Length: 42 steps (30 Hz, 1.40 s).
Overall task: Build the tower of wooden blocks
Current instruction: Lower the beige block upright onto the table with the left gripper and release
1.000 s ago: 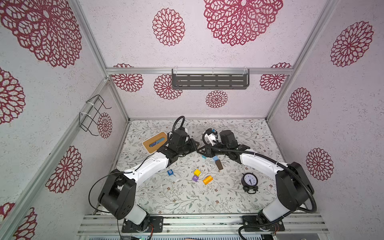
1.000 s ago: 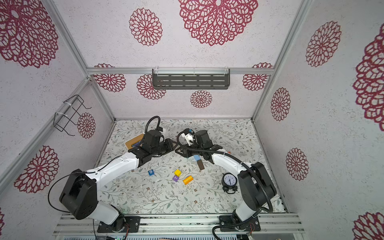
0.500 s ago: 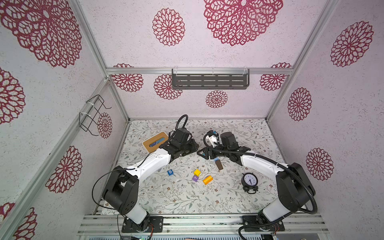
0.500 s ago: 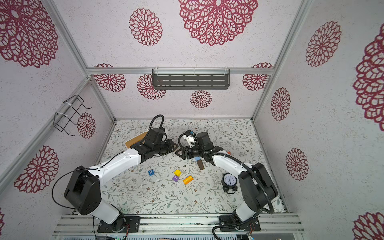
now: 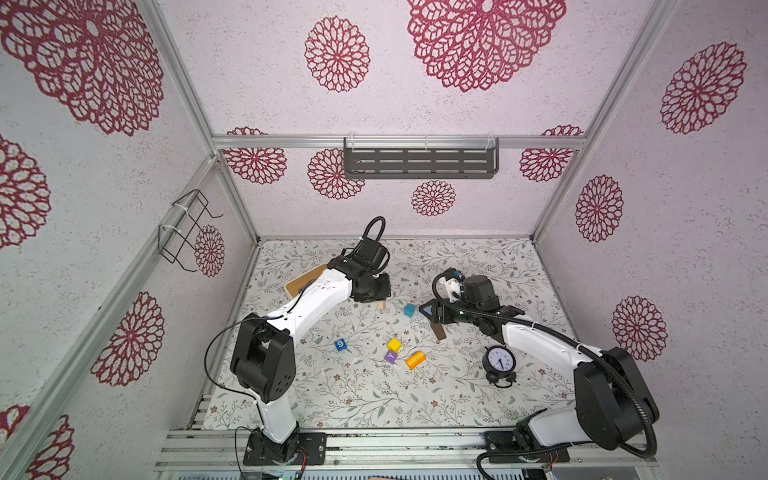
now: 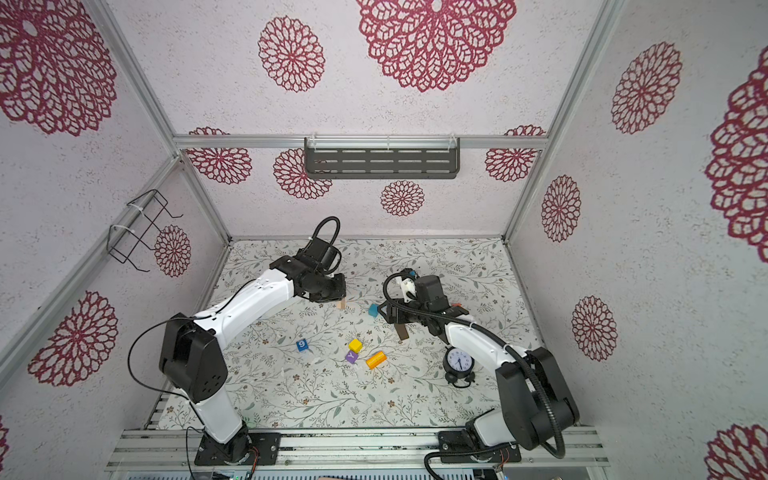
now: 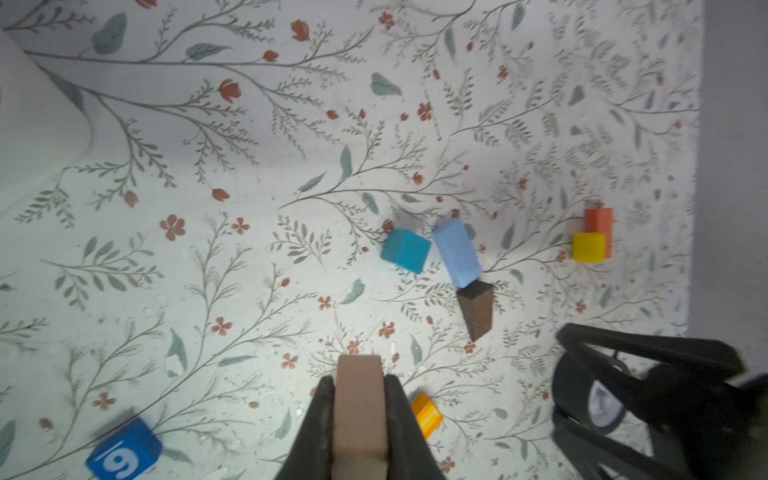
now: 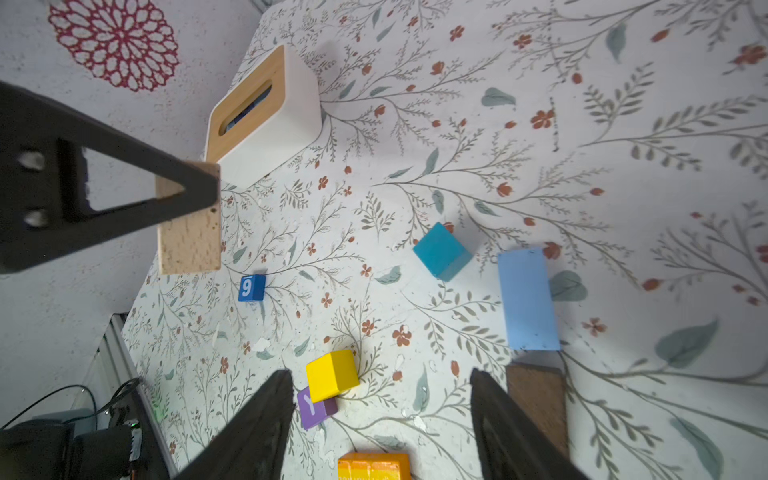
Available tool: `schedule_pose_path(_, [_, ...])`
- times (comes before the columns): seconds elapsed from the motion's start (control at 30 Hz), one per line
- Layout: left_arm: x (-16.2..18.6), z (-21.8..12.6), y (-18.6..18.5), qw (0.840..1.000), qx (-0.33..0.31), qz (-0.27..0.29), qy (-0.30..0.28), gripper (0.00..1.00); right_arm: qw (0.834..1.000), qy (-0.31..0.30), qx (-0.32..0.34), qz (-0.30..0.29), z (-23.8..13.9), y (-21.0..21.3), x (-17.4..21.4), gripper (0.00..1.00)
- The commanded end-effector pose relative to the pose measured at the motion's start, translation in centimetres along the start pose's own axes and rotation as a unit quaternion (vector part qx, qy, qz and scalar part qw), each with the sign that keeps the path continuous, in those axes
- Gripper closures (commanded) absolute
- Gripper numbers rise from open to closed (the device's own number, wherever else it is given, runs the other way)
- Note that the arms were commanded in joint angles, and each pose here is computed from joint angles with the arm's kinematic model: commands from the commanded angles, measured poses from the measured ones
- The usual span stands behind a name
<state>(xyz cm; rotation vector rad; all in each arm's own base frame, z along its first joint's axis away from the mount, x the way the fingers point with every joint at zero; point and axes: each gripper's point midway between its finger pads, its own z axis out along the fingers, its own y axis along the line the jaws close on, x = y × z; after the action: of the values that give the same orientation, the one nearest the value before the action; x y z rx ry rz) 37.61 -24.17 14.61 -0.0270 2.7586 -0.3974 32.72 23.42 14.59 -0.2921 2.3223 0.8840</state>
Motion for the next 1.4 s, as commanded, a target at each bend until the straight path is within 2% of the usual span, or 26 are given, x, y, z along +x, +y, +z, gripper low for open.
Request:
schedule_pose_path(0.0, [0.8, 0.5, 2.3, 0.997, -0.066, 0.027, 0.036, 1.0, 0.999, -0.03, 0.023, 0.009, -1.3, -0.6, -1.4, 0.3])
schedule_pose_path(0.2, [1.8, 4.2, 3.6, 0.989, -0.112, 0.032, 0.094, 1.0, 0.998, -0.043, 0.043, 0.022, -1.7, -1.9, -1.3, 0.29])
schedule_pose_path(0.47, [2.0, 7.5, 4.5, 0.982, -0.136, 0.033, 0.127, 1.0, 0.998, -0.041, 0.042, 0.029, -1.2, -2.3, -0.8, 0.3])
schedule_pose_path(0.97, [2.4, 10.6, 5.7, 0.98, -0.131, 0.008, 0.152, 1.0, 0.996, -0.075, 0.043, 0.021, -2.4, -2.0, -2.0, 0.29])
schedule_pose_path(1.37, [2.8, 11.6, 6.1, 0.979, -0.13, -0.003, 0.155, 1.0, 0.996, -0.075, 0.037, 0.021, -2.3, -1.9, -1.9, 0.29])
